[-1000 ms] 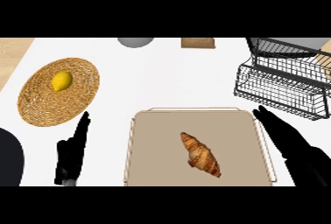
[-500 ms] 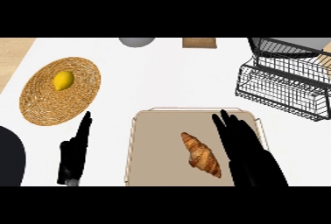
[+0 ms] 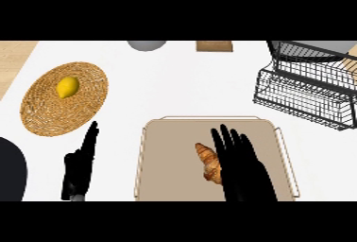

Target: Pick the croissant from the tray and place it in the tiered basket

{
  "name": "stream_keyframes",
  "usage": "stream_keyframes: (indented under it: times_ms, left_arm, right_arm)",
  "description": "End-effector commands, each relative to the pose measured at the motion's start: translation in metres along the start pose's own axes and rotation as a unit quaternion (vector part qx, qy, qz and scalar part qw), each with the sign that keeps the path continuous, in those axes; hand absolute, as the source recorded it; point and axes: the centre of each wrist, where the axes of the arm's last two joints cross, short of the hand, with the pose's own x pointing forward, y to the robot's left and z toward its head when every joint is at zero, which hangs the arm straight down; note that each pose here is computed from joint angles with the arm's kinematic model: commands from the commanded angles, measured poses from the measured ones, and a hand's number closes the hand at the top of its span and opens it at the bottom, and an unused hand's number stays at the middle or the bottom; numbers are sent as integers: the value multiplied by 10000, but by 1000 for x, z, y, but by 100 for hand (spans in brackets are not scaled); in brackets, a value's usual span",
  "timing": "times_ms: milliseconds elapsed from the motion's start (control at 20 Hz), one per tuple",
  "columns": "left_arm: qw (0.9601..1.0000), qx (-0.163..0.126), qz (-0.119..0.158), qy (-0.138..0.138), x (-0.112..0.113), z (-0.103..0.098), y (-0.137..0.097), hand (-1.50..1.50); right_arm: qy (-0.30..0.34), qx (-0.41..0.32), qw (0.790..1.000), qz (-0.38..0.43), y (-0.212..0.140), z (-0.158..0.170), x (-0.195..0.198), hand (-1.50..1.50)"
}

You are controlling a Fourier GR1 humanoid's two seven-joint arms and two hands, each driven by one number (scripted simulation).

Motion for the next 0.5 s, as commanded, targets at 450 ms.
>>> stream_keyframes:
  times_ms: [450]
  left_arm:
    - [9997,-164,120,162,1,-8,1,0]
  right_arm:
    - [957,728,9895,806,18,-30,35,-150]
